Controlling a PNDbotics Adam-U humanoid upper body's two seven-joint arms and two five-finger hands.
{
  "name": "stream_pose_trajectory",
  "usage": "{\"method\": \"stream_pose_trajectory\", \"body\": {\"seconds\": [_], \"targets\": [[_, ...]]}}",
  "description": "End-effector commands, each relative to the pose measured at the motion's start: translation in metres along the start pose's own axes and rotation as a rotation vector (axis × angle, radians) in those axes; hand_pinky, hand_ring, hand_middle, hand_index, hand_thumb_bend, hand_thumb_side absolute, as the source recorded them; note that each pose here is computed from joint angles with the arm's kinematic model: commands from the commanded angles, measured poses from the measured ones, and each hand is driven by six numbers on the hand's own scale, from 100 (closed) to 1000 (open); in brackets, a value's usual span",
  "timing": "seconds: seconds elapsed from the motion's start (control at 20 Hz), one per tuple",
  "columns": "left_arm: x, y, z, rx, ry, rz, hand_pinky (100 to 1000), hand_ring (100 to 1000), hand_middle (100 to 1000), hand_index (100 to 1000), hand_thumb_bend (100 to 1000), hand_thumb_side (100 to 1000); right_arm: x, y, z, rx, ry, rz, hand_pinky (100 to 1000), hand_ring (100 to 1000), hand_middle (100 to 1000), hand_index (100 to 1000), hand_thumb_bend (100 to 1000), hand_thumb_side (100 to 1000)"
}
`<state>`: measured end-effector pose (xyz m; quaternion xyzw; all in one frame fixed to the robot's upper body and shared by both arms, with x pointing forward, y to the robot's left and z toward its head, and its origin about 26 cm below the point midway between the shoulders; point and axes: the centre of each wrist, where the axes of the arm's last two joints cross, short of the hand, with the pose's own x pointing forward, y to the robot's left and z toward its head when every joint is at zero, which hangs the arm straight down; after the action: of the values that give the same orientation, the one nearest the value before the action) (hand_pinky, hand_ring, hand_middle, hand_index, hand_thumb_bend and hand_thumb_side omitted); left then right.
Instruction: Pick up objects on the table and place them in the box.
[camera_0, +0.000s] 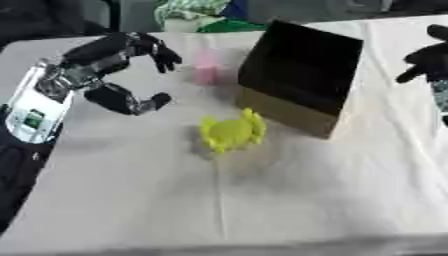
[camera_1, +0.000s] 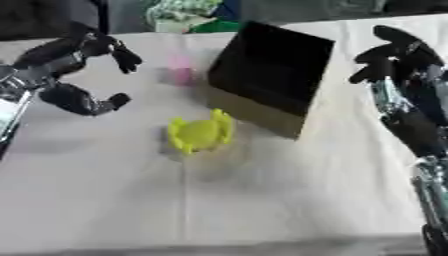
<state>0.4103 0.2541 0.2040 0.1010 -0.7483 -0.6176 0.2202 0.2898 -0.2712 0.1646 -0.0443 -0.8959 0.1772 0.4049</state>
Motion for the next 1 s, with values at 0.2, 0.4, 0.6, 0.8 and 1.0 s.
{"method": "stream_pose_trajectory", "body": {"seconds": [0.2,0.4,0.6,0.8,1.0], "targets": [[0.004,0.016,0.001,-0.169,-0.155,-0.149,703,599,612,822,282,320,0.007,-0.002,-0.004,0.007,-0.029,0.02,877,541,601,877,100,531],[0.004,0.016,0.001,-0.171,-0.156,-0.148,703,599,612,822,284,319,0.007,-0.003,-0.004,0.004,-0.03,0.02,877,541,601,877,100,531],[0.004,0.016,-0.002,-0.174,-0.165,-0.147,702,598,610,822,272,306,0.007,-0.003,-0.004,0.006,-0.028,0.021,877,541,601,877,100,531],[0.004,0.01,-0.015,-0.234,-0.196,-0.145,697,596,608,820,301,289,0.007,-0.002,-0.004,0.008,-0.027,0.02,877,541,601,877,100,531],[0.004,0.002,-0.038,-0.365,-0.238,-0.173,705,608,618,821,380,321,0.007,-0.002,-0.004,0.013,-0.027,0.018,877,541,601,877,100,531]]}}
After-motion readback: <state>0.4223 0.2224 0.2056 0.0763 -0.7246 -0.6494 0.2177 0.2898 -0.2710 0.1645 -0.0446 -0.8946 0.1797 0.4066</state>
